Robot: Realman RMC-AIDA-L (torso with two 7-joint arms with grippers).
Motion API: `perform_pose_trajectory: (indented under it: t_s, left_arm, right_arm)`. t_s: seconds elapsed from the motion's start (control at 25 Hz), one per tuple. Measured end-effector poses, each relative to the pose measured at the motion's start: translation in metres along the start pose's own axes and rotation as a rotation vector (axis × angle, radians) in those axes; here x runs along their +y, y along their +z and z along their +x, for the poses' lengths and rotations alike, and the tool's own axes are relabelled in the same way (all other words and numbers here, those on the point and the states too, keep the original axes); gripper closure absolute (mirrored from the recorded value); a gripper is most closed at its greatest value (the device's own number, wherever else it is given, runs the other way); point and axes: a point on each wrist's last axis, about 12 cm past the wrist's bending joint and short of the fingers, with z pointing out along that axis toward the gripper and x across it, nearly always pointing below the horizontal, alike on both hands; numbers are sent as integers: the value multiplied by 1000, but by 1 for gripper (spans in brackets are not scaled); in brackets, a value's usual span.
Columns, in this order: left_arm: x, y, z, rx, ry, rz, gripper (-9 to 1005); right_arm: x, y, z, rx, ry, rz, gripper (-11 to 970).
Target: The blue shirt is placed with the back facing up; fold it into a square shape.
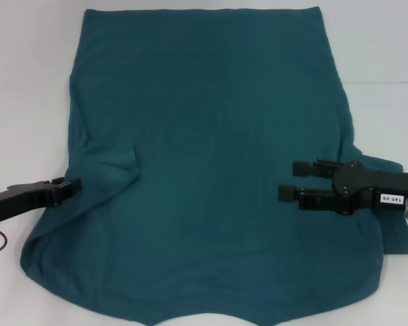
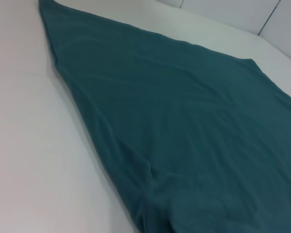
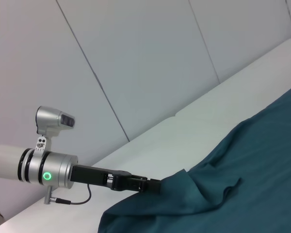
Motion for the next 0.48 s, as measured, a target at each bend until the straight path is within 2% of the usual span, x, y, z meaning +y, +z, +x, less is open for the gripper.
perform_pose_trajectory:
  t_s: [0.12,0.24,0.48]
  left_arm:
    - [0,0,0,0,0,0,583]
    - [0,0,0,0,1,-1,792]
    - [-1,-1,-1,1,4,13,916]
  right_arm:
    - [0,0,1,0,2,0,65]
    - [0,0,1,0,2,-1,65]
    - [1,0,1,-1,3,-5,65]
